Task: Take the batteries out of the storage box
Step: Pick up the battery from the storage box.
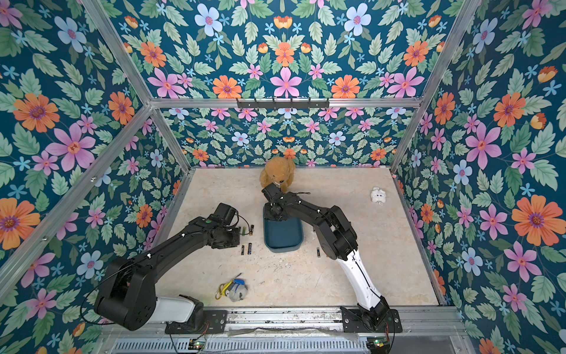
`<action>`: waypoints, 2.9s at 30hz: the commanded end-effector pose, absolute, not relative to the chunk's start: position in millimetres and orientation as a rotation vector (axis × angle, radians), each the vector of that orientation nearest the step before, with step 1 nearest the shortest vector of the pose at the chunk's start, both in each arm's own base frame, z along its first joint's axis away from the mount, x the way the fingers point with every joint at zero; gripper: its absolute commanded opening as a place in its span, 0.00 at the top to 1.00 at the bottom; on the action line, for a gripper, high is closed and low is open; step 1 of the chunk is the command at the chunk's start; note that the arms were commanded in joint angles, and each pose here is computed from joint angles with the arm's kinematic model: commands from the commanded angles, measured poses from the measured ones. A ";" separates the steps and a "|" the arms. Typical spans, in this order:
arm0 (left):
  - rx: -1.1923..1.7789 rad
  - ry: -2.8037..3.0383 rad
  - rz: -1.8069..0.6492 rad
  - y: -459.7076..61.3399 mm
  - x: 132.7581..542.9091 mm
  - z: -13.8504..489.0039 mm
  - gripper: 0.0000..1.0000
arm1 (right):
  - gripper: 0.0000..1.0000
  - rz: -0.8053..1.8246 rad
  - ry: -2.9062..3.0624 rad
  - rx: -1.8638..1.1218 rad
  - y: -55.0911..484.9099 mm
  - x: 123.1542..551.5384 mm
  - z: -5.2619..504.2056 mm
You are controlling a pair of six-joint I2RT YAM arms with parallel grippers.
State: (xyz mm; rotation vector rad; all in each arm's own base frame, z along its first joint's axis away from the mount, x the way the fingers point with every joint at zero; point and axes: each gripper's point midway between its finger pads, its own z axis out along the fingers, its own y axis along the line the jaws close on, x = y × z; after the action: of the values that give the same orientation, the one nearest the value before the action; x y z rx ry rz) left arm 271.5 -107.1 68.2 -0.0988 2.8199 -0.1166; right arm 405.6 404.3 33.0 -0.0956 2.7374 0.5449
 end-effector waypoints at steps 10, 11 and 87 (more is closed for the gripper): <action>-0.100 2.822 -0.109 -104.6 270.0 70.0 0.69 | 0.72 0.293 2.775 -0.159 388.6 404.4 14.0; -0.100 2.821 -0.111 -104.7 269.9 70.6 0.69 | 0.72 0.255 2.789 -0.161 384.6 403.6 9.2; -0.112 2.773 -0.124 -106.1 279.6 97.4 0.69 | 0.88 0.133 2.716 -0.178 310.5 358.0 108.1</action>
State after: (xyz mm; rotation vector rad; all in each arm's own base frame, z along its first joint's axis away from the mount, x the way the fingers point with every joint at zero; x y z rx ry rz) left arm 281.5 -109.2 95.0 -0.1085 2.7685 -0.1432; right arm 361.8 324.5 99.6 -0.1994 2.7337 0.1761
